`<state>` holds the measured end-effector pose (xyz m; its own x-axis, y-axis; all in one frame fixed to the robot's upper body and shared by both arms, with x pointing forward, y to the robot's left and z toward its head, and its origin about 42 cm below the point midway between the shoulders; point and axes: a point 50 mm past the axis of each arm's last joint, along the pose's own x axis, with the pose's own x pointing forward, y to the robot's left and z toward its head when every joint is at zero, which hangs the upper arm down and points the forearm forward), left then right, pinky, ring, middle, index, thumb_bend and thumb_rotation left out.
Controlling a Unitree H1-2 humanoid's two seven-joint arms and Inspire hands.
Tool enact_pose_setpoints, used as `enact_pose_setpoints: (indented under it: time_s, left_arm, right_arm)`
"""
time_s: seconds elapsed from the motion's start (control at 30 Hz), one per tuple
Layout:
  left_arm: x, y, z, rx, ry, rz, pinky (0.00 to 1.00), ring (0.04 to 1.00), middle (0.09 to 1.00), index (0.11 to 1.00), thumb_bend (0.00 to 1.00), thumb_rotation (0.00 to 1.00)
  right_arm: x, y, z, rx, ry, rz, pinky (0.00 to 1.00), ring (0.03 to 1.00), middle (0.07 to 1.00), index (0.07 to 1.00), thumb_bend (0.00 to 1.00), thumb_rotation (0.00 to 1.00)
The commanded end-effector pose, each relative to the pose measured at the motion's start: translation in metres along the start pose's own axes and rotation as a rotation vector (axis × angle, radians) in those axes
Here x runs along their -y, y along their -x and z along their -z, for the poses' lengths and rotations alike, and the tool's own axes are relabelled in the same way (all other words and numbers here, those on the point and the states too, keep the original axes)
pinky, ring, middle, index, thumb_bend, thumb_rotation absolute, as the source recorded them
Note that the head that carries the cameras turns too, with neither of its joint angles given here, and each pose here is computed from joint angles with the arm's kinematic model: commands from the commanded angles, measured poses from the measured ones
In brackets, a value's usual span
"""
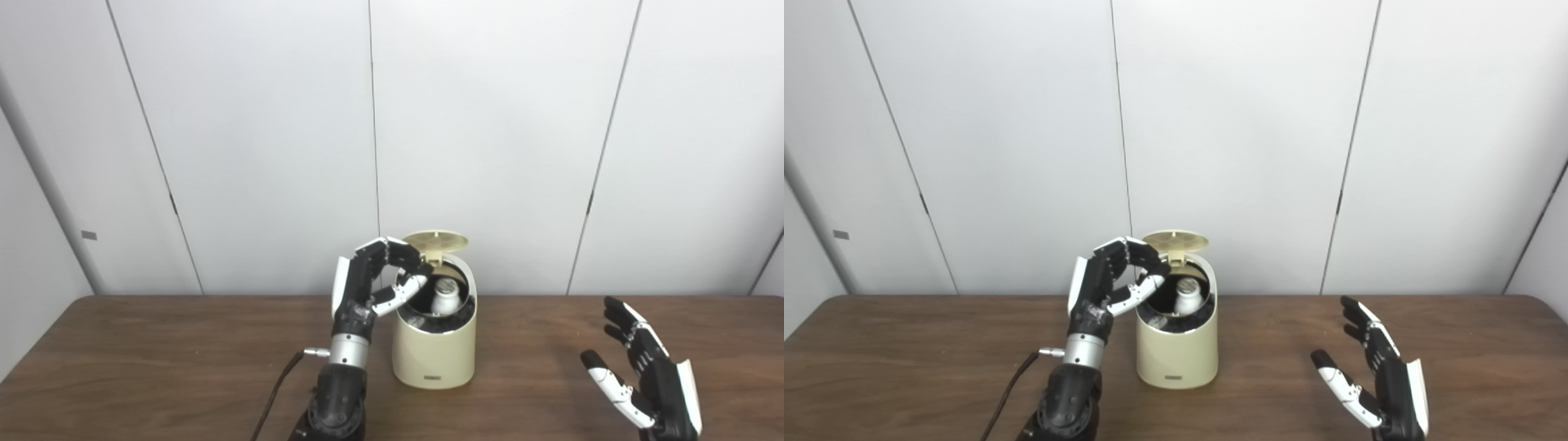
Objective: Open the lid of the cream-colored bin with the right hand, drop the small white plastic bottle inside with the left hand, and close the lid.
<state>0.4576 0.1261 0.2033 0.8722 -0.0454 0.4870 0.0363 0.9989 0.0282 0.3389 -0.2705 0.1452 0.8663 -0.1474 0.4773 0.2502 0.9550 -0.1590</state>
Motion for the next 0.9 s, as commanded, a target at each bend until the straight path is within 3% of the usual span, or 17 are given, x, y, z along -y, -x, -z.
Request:
enact_pose_setpoints:
  time_s: [0.0,0.1,0.2,0.27,0.3,0.33,0.4,0.53,0.87]
  left_arm:
    - [0.007,-0.017,-0.023,0.100,0.031,0.028,0.60,0.519,0.497,0.467,0.51,0.00]
    - [0.003,-0.014,-0.025,0.113,0.035,0.030,0.58,0.559,0.496,0.470,0.52,0.00]
    - [-0.002,-0.011,-0.029,0.143,-0.024,-0.003,0.48,0.498,0.460,0.477,0.51,0.08]
    - [-0.008,-0.006,-0.033,0.174,-0.069,-0.047,0.47,0.471,0.444,0.479,0.50,0.09]
    - [-0.010,-0.005,-0.034,0.182,-0.077,-0.060,0.47,0.460,0.447,0.459,0.62,0.47]
    - [-0.015,-0.002,-0.035,0.185,-0.066,-0.075,0.47,0.456,0.448,0.452,0.66,0.60]
    - [-0.022,0.004,-0.036,0.190,-0.052,-0.095,0.51,0.487,0.482,0.480,0.69,0.70]
    - [-0.038,0.016,-0.045,0.217,-0.014,-0.135,0.54,0.532,0.533,0.533,0.67,0.74]
    - [-0.093,0.058,-0.072,0.298,0.117,-0.126,0.50,0.511,0.520,0.521,0.63,0.70]
  right_arm:
    - [0.009,0.013,0.014,-0.024,0.042,-0.016,0.79,0.848,0.857,0.820,0.50,0.51]
    - [0.008,0.013,0.013,-0.021,0.040,-0.017,0.79,0.848,0.855,0.819,0.49,0.50]
    - [0.008,0.013,0.013,-0.020,0.042,-0.016,0.79,0.848,0.855,0.821,0.49,0.50]
    - [0.008,0.013,0.013,-0.019,0.047,-0.018,0.79,0.845,0.853,0.824,0.48,0.50]
    - [0.008,0.012,0.013,-0.019,0.048,-0.019,0.79,0.846,0.855,0.827,0.48,0.51]
    - [0.008,0.012,0.014,-0.019,0.048,-0.020,0.79,0.846,0.856,0.828,0.48,0.51]
    - [0.009,0.012,0.015,-0.024,0.041,-0.023,0.81,0.860,0.865,0.835,0.48,0.50]
    - [0.011,0.011,0.019,-0.037,0.039,-0.028,0.83,0.874,0.878,0.843,0.49,0.50]
    - [0.014,0.008,0.020,-0.033,0.058,-0.030,0.82,0.869,0.873,0.840,0.49,0.52]
